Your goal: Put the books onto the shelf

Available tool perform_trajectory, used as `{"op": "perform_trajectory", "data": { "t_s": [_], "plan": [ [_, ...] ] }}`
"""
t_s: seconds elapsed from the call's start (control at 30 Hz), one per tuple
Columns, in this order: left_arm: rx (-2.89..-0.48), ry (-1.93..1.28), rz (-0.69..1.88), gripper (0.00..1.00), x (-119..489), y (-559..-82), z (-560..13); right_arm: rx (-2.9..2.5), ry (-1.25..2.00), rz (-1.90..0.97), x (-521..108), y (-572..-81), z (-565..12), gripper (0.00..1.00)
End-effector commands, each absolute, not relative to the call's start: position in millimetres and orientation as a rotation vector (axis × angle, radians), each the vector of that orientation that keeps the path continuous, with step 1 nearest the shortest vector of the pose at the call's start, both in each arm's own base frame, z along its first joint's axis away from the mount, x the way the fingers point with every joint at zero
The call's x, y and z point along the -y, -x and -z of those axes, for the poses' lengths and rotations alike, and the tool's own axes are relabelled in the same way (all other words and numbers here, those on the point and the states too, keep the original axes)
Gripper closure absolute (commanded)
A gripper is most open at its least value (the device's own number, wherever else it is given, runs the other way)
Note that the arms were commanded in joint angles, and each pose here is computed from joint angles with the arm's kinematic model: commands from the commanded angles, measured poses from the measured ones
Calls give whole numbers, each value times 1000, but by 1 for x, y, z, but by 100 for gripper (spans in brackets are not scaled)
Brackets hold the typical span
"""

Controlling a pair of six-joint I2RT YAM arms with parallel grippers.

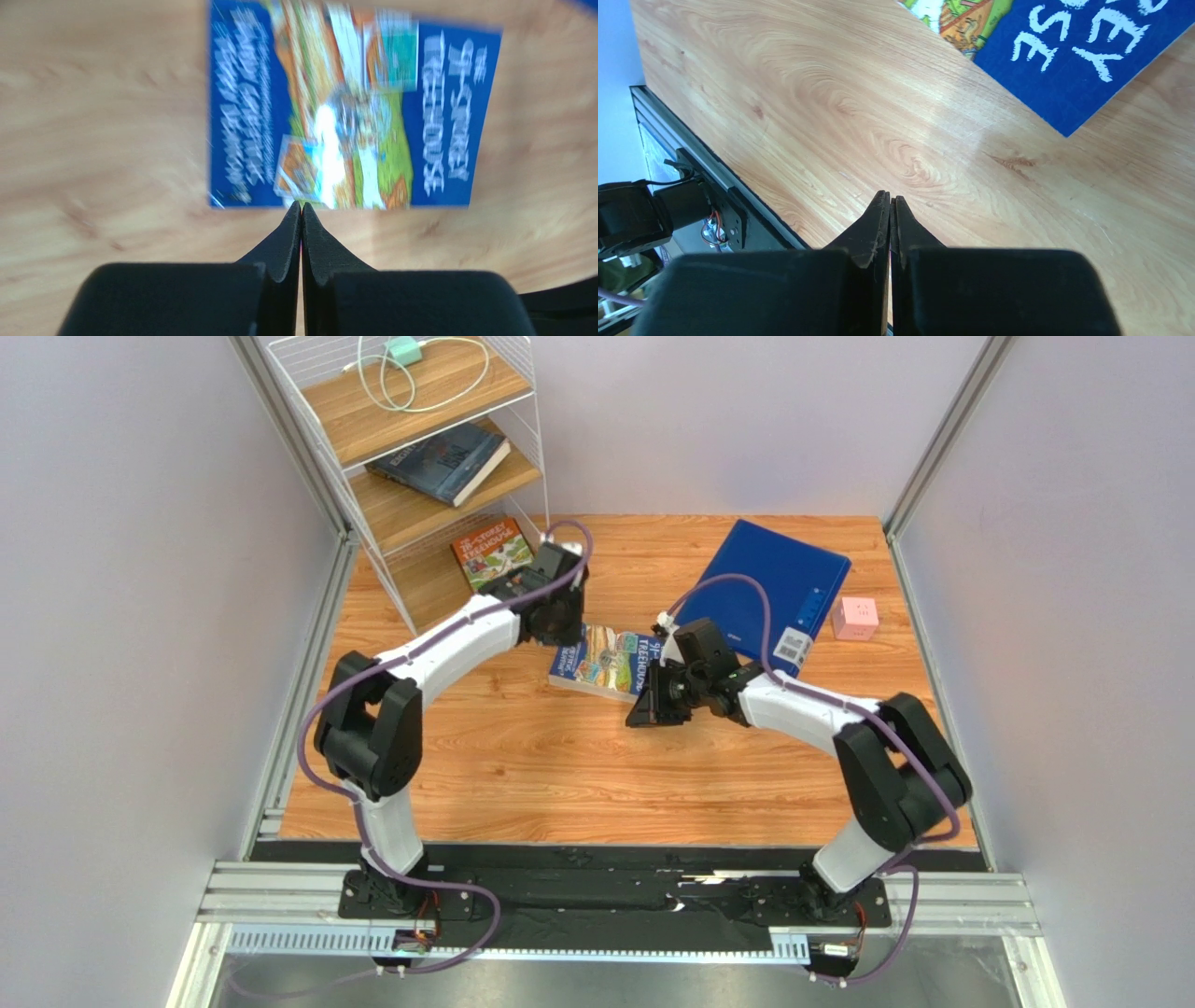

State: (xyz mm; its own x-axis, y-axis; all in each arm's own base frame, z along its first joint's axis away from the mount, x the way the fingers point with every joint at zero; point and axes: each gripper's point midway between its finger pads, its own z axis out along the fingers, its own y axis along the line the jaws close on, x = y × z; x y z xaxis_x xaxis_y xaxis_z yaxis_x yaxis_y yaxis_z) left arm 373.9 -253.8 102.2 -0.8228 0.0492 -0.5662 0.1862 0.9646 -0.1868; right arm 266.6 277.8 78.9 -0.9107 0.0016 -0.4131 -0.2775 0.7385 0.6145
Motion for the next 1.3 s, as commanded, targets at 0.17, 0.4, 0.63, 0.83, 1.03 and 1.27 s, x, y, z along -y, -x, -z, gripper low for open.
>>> {"op": "perform_trajectory", "data": {
  "t_s": [0.17, 0.4, 0.63, 0.83, 1.03, 1.27],
  "plan": [
    [-2476, -208, 241, 100, 246, -479, -140, -2674, 57, -1044, -309, -296, -44, 100],
    [-2588, -217, 165, 100, 250, -496, -95, -2710, 13, -950, -306, -309, -32, 100],
    [-2676, -258, 261, 100, 263, -485, -66, -2742, -31, -816, -290, -313, -21, 100],
    [-2807, -299, 415, 100, 276, -451, -39, -2760, -75, -559, -262, -323, -27, 100],
    [-2898, -325, 445, 100, 280, -388, -17, -2731, -79, -363, -241, -337, -33, 100],
    [-2901, -357, 538, 100, 291, -319, -17, -2667, -59, -297, -235, -354, -40, 100]
  ]
}}
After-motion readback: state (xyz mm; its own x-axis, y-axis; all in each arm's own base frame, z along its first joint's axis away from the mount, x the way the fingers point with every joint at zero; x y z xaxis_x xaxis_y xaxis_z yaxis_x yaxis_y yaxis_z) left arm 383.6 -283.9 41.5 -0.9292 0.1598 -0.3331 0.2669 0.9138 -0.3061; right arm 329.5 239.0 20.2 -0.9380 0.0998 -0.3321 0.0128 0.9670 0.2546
